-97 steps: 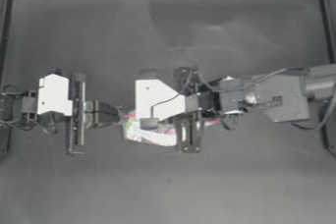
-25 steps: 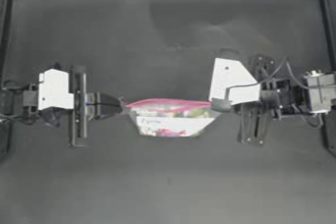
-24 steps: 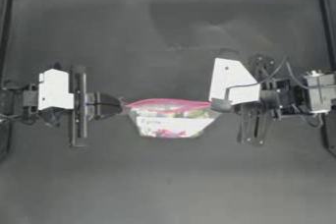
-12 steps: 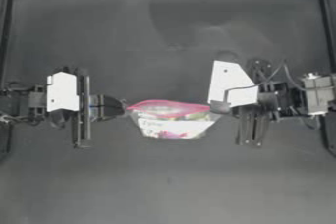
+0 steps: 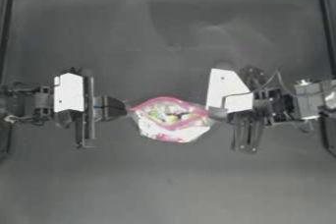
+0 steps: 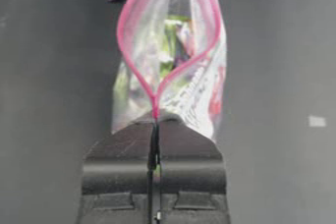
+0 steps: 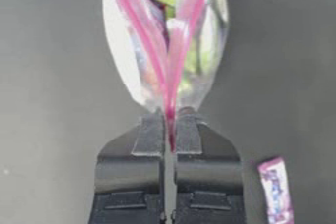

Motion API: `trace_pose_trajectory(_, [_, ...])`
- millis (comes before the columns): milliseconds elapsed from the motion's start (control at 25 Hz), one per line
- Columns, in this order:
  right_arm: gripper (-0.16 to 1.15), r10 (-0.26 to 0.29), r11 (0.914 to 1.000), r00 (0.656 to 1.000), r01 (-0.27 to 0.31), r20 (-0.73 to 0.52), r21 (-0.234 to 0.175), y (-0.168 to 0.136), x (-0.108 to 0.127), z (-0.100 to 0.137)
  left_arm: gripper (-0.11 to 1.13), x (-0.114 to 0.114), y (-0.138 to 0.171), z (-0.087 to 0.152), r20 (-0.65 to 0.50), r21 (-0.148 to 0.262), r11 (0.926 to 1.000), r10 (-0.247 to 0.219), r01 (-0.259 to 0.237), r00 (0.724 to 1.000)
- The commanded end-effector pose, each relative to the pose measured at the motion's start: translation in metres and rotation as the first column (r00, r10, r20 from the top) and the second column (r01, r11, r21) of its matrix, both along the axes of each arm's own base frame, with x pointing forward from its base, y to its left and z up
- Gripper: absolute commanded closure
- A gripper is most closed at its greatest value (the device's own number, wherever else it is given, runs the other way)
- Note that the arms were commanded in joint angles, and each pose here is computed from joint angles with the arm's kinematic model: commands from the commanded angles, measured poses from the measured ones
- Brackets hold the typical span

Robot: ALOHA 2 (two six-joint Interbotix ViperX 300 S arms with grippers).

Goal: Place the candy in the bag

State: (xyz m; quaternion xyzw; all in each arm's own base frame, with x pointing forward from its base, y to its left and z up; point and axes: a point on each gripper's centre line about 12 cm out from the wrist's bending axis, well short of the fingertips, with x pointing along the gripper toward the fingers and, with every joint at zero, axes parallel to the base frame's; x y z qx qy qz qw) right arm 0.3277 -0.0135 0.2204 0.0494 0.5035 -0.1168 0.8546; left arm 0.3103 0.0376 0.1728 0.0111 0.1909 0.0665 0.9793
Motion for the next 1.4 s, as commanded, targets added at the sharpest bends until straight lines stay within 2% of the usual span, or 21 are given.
trace_pose_trajectory(40, [0.93, 0.006, 1.0000, 1.000, -0.006, 0.026, -0.003, 0.000, 0.004, 0.002, 0.98, 0.009, 0.000, 0.006, 0.025, 0.002, 1.0000, -0.002, 0.002, 1.000])
trace_pose_trajectory(320, [0.93, 0.006, 1.0000, 1.000, -0.006, 0.010, -0.005, -0.003, 0.010, -0.010, 0.98, 0.015, -0.003, -0.003, -0.001, -0.002, 0.9999, -0.013, 0.013, 1.000])
trace_pose_trajectory(1000, [0.93, 0.014, 0.9999, 1.000, -0.014, 0.000, 0.002, -0.002, 0.019, -0.031, 0.98, 0.025, -0.012, -0.022, 0.016, 0.003, 0.9993, -0.037, 0.037, 0.999])
trace_pose_trajectory(1400, [0.93, 0.004, 1.0000, 1.000, -0.004, -0.002, 0.004, -0.005, 0.018, -0.032, 0.98, 0.028, -0.015, -0.032, 0.001, 0.002, 0.9990, -0.045, 0.045, 0.999])
